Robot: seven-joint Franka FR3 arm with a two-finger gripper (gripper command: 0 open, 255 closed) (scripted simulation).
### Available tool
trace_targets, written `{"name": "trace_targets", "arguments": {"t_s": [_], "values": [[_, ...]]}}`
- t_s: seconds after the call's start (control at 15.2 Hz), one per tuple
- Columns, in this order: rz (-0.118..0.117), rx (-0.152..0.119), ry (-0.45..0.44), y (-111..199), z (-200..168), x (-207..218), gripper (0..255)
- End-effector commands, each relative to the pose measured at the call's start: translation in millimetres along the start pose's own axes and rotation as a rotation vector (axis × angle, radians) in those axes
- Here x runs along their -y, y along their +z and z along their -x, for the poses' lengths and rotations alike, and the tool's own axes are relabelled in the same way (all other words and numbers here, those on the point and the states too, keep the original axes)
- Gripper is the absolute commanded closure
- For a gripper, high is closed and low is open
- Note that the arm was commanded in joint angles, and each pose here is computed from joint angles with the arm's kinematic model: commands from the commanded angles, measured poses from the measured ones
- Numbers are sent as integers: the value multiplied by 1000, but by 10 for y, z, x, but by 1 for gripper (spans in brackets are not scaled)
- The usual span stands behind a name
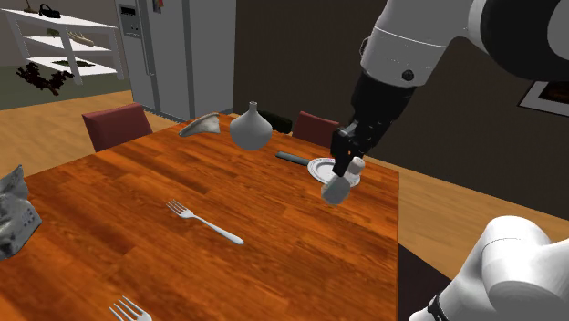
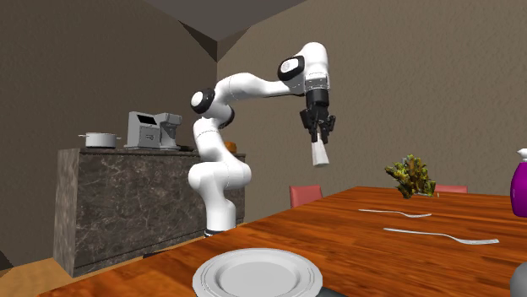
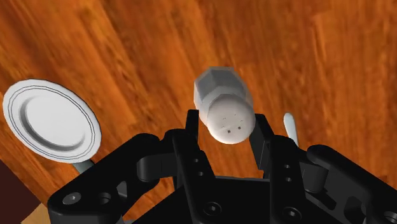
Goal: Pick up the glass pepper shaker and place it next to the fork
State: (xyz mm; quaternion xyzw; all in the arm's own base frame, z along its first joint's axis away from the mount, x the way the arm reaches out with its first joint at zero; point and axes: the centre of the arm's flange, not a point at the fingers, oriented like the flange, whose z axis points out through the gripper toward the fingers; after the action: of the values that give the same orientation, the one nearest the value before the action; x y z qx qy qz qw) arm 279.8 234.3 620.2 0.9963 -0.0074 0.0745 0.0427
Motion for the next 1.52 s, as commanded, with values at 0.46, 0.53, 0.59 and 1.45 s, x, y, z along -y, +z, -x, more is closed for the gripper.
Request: {"name": "trace_targets", "arguments": {"t_s": [0.46, 0.53, 0.59, 1.45], "values": [[-1, 0, 1, -114, 85, 1194, 255], [-1, 0, 1, -127, 93, 1325, 255], [-1, 0, 1, -140, 101, 1456, 255], [-1, 0, 1, 79, 207, 2414, 255]]}}
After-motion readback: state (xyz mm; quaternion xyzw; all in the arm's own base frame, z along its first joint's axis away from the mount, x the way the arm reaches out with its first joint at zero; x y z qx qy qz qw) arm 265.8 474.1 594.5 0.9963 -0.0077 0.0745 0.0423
